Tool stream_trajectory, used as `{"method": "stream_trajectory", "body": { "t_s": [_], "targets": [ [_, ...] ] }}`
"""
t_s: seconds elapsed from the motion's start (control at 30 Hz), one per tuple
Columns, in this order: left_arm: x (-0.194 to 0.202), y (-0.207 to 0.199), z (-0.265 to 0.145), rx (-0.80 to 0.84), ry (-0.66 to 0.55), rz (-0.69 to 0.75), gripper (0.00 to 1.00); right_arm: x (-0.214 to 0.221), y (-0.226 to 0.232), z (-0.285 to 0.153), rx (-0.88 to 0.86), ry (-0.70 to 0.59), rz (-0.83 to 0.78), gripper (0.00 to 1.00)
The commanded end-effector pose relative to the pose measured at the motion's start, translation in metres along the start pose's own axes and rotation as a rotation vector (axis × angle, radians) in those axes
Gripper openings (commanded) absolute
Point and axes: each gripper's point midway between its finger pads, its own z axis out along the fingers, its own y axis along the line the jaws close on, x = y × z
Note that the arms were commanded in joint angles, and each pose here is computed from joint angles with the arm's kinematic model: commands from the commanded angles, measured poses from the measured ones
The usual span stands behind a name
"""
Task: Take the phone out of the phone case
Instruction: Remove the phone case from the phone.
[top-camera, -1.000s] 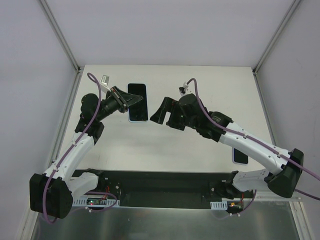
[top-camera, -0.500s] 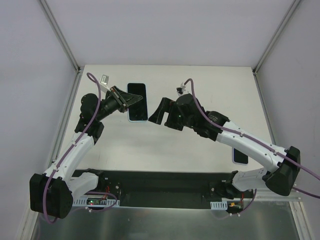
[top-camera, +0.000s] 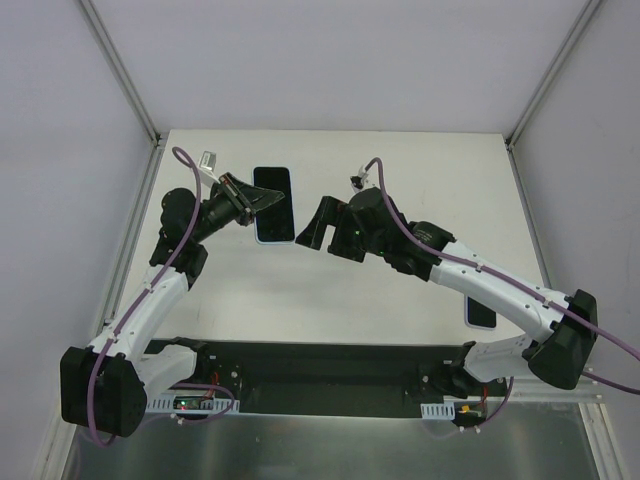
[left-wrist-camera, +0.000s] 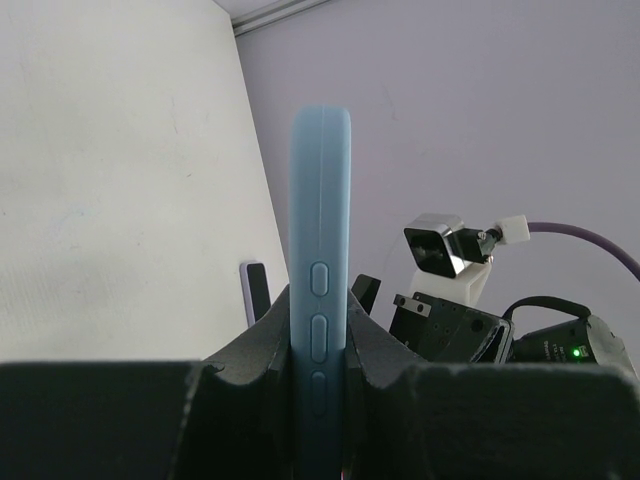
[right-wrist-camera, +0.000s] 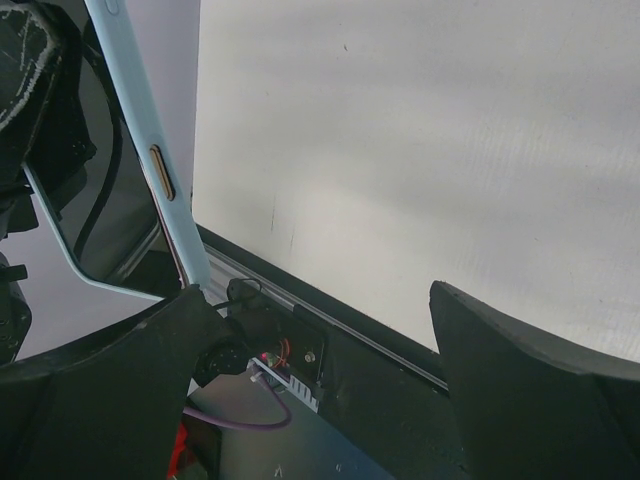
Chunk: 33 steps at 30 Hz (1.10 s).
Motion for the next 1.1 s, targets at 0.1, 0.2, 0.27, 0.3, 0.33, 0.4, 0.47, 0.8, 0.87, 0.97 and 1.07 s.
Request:
{"method": "stream_trajectory", "body": {
  "t_s": [0.1,0.2,0.27,0.3,0.33,0.4,0.47,0.8,0.87,0.97,1.07],
  "targets": [
    [-0.006,-0.036,-0.005,0.128,-0.018,0.074,0.00,-0.015,0.025,-0.011,-0.075,-0.043,0.004,0.96],
    [-0.006,-0.034,-0.005,0.125,-0.014,0.070,0.00,-0.016,0.028,-0.012,-0.083,-0.046,0.001,0.96],
    [-0.005,-0.034,-0.005,0.127,-0.012,0.071,0.00,-0.015,0.027,-0.010,-0.075,-0.044,-0.003,0.96],
    [-0.005,-0.034,-0.006,0.129,-0.014,0.072,0.00,-0.016,0.027,-0.009,-0.075,-0.043,-0.002,0.96],
    [-0.004,-0.032,-0.006,0.126,-0.015,0.071,0.00,-0.015,0.026,-0.008,-0.074,-0.037,0.000,0.96],
    [-0.004,-0.030,-0.006,0.124,-0.016,0.066,0.00,-0.014,0.027,-0.008,-0.076,-0.034,0.001,0.96],
    [-0.004,-0.028,-0.006,0.121,-0.014,0.059,0.00,-0.016,0.027,-0.010,-0.077,-0.041,0.000,0.96],
    [-0.005,-0.031,-0.007,0.131,-0.017,0.062,0.00,-0.013,0.023,-0.004,-0.062,-0.032,0.002,0.96],
    [-0.006,-0.032,-0.008,0.133,-0.021,0.063,0.00,-0.008,0.016,0.000,-0.046,-0.021,0.006,0.96],
    [-0.006,-0.033,-0.009,0.133,-0.020,0.061,0.00,-0.004,0.009,0.007,-0.027,-0.014,0.010,0.96],
    [-0.008,-0.033,-0.010,0.138,-0.022,0.045,0.00,-0.001,0.004,0.012,-0.013,-0.007,0.011,0.96]
  ]
}}
